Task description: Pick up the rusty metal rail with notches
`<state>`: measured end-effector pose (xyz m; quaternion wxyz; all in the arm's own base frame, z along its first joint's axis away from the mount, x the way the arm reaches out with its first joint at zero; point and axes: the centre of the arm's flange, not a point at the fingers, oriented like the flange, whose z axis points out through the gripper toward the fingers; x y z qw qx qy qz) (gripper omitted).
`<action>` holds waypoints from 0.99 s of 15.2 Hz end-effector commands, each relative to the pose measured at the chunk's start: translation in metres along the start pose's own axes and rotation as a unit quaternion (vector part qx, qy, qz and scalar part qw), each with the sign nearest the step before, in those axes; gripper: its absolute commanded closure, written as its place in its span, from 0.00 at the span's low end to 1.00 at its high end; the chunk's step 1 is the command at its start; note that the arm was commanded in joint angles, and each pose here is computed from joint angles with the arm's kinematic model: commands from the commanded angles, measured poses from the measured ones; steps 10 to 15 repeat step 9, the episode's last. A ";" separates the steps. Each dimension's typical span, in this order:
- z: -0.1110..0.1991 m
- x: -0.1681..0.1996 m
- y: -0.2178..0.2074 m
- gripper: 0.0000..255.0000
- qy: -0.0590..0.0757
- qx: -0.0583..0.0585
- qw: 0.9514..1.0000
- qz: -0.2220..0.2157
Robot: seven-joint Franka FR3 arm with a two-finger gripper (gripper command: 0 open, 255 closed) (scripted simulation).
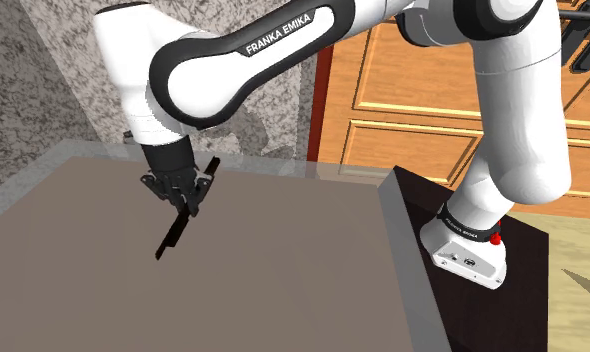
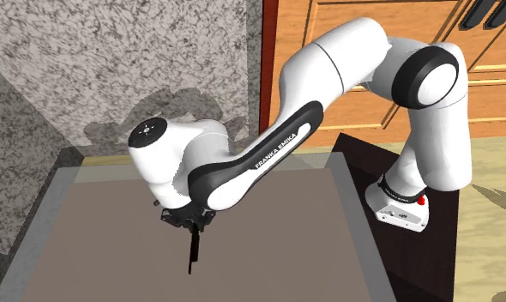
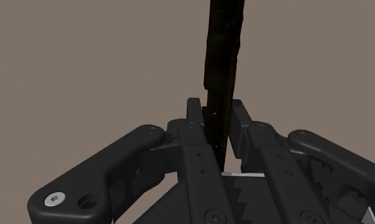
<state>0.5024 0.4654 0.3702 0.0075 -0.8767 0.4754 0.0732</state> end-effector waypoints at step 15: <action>-0.043 -0.006 0.002 1.00 0.000 0.000 1.000 0.000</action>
